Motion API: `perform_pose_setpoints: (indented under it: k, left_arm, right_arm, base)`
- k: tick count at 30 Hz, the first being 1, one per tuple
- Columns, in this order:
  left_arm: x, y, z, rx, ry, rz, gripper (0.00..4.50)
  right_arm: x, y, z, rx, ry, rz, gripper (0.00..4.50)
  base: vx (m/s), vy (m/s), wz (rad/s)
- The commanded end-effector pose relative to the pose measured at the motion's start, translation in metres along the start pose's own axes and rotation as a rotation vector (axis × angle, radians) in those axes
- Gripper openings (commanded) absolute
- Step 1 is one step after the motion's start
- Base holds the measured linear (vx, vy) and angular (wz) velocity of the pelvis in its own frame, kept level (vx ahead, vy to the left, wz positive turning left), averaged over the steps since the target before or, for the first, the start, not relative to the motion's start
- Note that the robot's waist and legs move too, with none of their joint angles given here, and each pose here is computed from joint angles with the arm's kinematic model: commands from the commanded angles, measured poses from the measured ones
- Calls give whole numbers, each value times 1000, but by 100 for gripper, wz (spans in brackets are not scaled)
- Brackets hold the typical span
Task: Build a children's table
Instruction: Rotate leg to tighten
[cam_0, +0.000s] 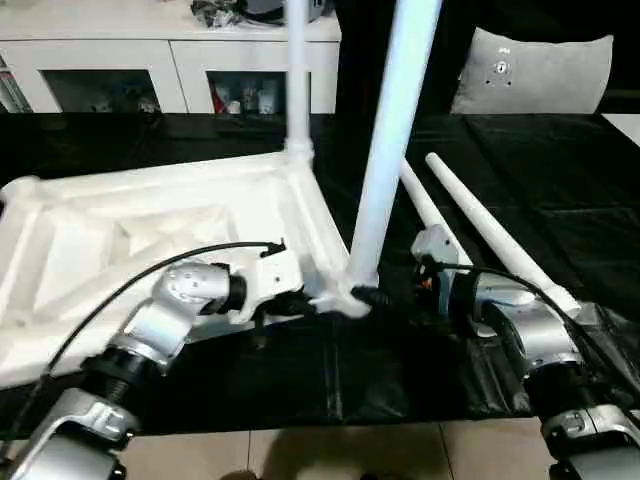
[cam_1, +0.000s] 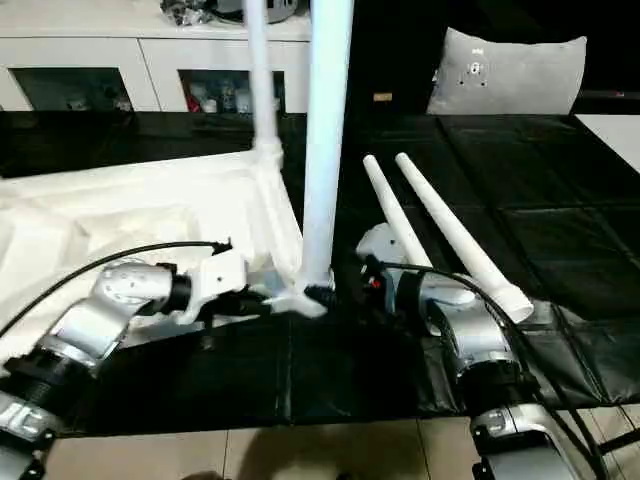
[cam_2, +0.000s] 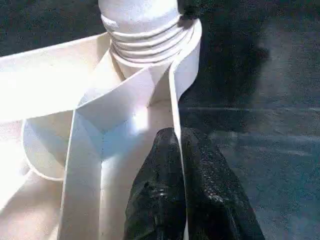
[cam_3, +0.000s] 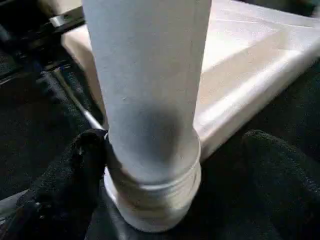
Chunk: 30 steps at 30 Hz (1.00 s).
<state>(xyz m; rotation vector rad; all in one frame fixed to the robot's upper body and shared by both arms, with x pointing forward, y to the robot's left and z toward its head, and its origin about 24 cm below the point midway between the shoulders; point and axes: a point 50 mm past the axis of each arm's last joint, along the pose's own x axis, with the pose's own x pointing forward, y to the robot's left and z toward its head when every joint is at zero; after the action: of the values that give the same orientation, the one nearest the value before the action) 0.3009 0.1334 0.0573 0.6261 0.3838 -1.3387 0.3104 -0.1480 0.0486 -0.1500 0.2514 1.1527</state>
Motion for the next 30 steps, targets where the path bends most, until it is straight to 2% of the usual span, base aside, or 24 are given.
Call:
perform_pose_setpoints:
  k: [1,2,6,7,9,12,15,17,19,20,24,27,28,30]
  left_arm:
    - [8,-15,-8,27,48,-145,0]
    - [7,-17,-9,37,50,-179,0]
    - [5,-21,-9,52,52,-240,0]
    - [5,-21,-9,52,52,-240,0]
    - [5,-22,-9,57,51,-249,0]
    - [5,-22,-9,63,49,-262,0]
    - [5,-23,-9,65,46,-272,0]
    - [5,-23,-9,66,46,-274,0]
    - [5,-23,-10,66,45,-278,0]
    - [5,-23,-10,65,44,-280,0]
    - [6,-22,-5,8,-28,-248,0]
    - [10,-19,1,-66,-53,-162,0]
    - [13,-18,3,-100,-64,-140,0]
    - [19,-18,9,-137,-86,-109,0]
  right_arm:
    - [-2,2,5,-36,19,83,446]
    - [-2,4,4,-32,28,128,421]
    - [-2,7,3,-28,39,188,408]
    - [-2,7,3,-28,39,188,382]
    - [-2,8,3,-21,37,209,372]
    - [-2,9,3,-23,33,222,332]
    - [-2,10,3,-19,29,237,323]
    - [-2,10,3,-18,28,239,289]
    - [-3,11,2,-16,27,247,289]
    - [-3,11,2,-14,26,250,274]
    - [-1,15,1,17,-9,248,268]
    - [8,17,5,53,-63,181,266]
    - [14,18,7,82,-98,152,266]
    - [24,17,9,133,-115,76,266]
  base:
    - [0,0,0]
    - [0,0,0]
    - [0,0,0]
    - [0,0,0]
    - [0,0,0]
    - [0,0,0]
    - [0,0,0]
    - [0,0,0]
    - [0,0,0]
    - [0,0,0]
    - [0,0,0]
    - [0,0,0]
    - [0,0,0]
    - [0,0,0]
